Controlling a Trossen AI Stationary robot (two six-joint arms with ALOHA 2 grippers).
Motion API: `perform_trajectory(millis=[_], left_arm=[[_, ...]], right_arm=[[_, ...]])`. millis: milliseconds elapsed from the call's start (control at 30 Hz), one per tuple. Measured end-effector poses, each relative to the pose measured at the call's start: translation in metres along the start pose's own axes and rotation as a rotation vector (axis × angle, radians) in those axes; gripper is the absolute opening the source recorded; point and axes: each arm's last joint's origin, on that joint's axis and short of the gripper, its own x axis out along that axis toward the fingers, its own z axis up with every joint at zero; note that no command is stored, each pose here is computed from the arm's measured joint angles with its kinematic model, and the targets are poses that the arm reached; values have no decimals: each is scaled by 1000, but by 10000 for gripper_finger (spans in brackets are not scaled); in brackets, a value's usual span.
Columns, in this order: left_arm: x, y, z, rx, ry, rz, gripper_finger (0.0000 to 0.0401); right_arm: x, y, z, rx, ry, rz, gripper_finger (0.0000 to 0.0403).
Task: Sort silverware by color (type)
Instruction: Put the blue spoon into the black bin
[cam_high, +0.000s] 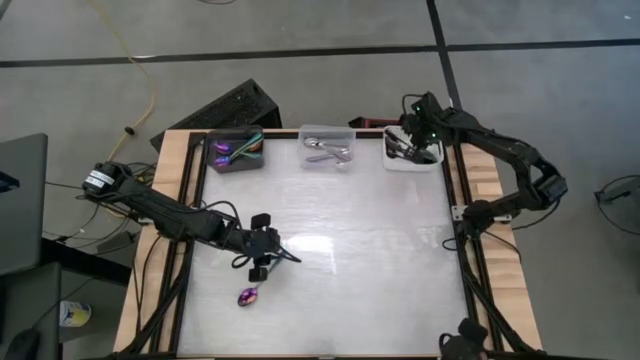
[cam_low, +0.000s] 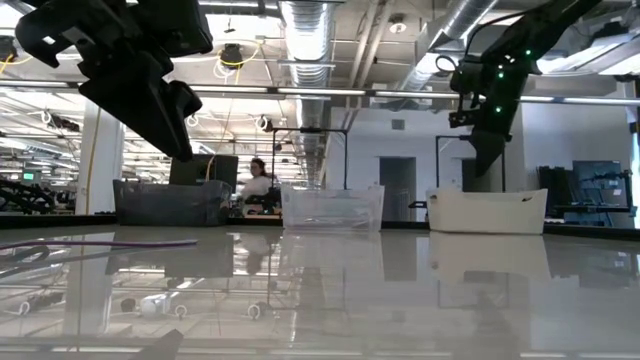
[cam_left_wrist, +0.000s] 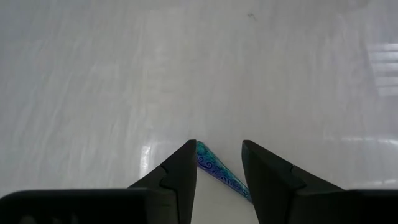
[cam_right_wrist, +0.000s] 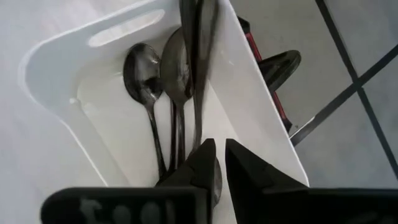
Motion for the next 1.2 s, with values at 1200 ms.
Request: perform_trajectory(millis=[1200], left_arm=[[22,-45,-42,-447,333,-88,114]], right_arm=[[-90,212,2,-184,2,691,63]])
